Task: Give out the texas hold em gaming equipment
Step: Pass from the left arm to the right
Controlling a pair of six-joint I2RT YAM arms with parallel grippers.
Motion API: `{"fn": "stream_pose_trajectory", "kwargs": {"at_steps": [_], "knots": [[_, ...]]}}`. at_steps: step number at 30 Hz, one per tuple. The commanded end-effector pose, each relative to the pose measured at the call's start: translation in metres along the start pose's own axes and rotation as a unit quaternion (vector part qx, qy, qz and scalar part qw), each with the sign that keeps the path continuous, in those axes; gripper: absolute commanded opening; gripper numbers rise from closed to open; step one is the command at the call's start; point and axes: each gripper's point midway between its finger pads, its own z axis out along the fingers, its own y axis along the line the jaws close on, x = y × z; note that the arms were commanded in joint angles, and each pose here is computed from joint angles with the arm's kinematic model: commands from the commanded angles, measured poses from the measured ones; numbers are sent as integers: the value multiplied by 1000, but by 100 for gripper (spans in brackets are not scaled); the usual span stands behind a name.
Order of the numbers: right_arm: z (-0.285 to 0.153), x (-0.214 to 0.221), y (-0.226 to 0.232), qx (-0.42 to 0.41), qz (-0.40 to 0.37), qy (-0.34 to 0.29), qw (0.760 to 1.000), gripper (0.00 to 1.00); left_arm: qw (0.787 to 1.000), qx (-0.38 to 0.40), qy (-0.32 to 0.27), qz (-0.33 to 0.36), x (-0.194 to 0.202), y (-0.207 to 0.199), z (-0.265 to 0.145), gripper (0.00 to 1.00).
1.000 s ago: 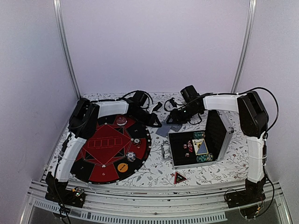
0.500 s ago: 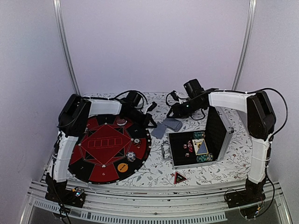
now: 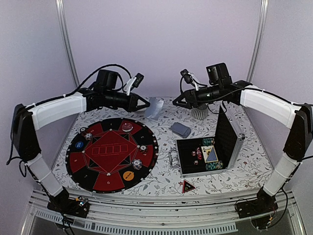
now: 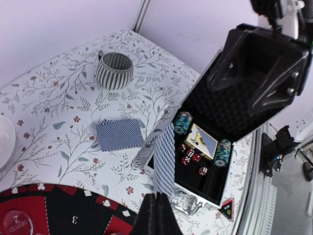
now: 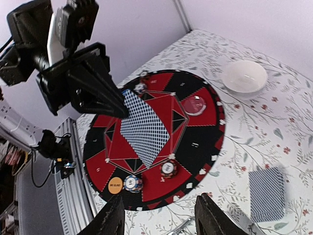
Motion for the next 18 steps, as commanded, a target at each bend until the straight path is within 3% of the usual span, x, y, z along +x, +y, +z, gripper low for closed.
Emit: {"fn": "stream_pose_trajectory", "kwargs": {"at_steps": [1,7,11,15,18], "knots": [[-5,-5,69,-101,-92,-29,990,52,998,12,-41,53,-17,-36,-45,0],[-1,-13,120,-170,-143,-63,973,67,991,43,-80,103,-24,-89,-89,0],[5,-18,143,-196,-160,-78,964,69,987,56,-96,117,-27,-107,-104,0],[10,-22,150,-209,-156,-86,961,59,987,61,-96,116,-25,-112,-109,0],[14,-26,148,-207,-146,-91,963,43,986,75,-93,114,-22,-117,-110,0]]}}
